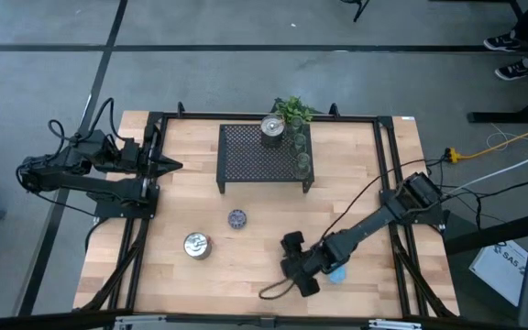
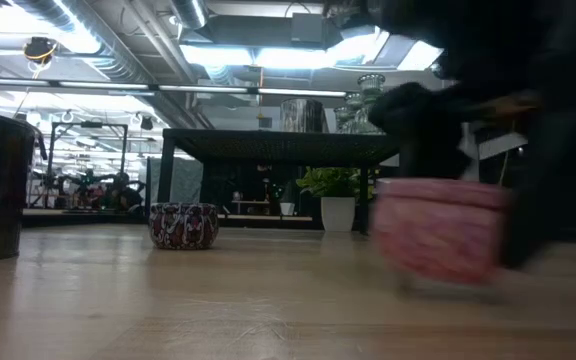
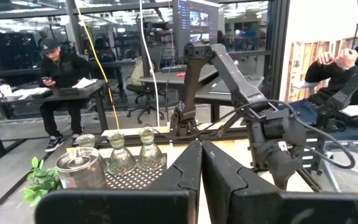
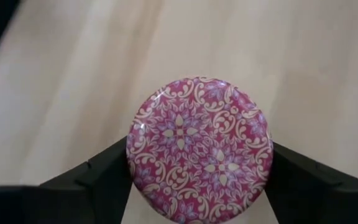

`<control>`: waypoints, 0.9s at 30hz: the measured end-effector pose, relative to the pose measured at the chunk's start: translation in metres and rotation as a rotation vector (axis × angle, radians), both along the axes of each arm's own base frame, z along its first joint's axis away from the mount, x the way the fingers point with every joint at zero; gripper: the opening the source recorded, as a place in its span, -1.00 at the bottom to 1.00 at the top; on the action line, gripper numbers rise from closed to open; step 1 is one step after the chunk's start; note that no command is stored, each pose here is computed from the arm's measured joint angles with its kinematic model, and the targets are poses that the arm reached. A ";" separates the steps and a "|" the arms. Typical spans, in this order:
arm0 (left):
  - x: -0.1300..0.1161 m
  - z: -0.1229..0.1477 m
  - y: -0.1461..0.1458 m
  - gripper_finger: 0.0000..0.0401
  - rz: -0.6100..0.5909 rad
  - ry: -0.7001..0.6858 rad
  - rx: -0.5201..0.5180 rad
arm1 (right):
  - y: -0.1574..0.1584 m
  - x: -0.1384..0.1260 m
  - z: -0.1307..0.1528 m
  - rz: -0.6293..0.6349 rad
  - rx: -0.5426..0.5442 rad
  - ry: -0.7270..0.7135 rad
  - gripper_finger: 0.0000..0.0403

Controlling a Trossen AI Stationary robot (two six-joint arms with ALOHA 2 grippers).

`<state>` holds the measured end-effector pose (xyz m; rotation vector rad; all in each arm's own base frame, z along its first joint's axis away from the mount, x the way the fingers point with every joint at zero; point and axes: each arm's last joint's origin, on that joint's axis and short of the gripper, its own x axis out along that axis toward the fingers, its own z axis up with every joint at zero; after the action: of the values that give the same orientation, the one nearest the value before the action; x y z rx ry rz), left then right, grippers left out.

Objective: Pick & Place candle stick holders
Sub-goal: Move the red patterned scented candle to the center of the table

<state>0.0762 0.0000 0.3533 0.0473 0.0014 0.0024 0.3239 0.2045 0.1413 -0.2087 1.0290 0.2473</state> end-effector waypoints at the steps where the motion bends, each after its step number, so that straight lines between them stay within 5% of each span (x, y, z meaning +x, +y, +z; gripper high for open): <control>1: 0.000 0.000 0.000 -0.97 0.000 0.000 0.000 | -0.005 0.004 0.001 -0.004 -0.003 -0.011 0.54; 10: 0.000 0.000 0.000 -0.97 0.000 0.000 0.000 | -0.047 0.044 -0.014 -0.056 -0.007 -0.111 0.52; 27: 0.000 0.000 0.000 -0.97 0.000 0.000 0.000 | -0.065 0.106 -0.022 -0.071 -0.039 -0.298 0.55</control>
<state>0.0762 0.0001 0.3533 0.0475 0.0016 0.0026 0.4297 0.1391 0.1198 -0.2356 0.7444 0.1265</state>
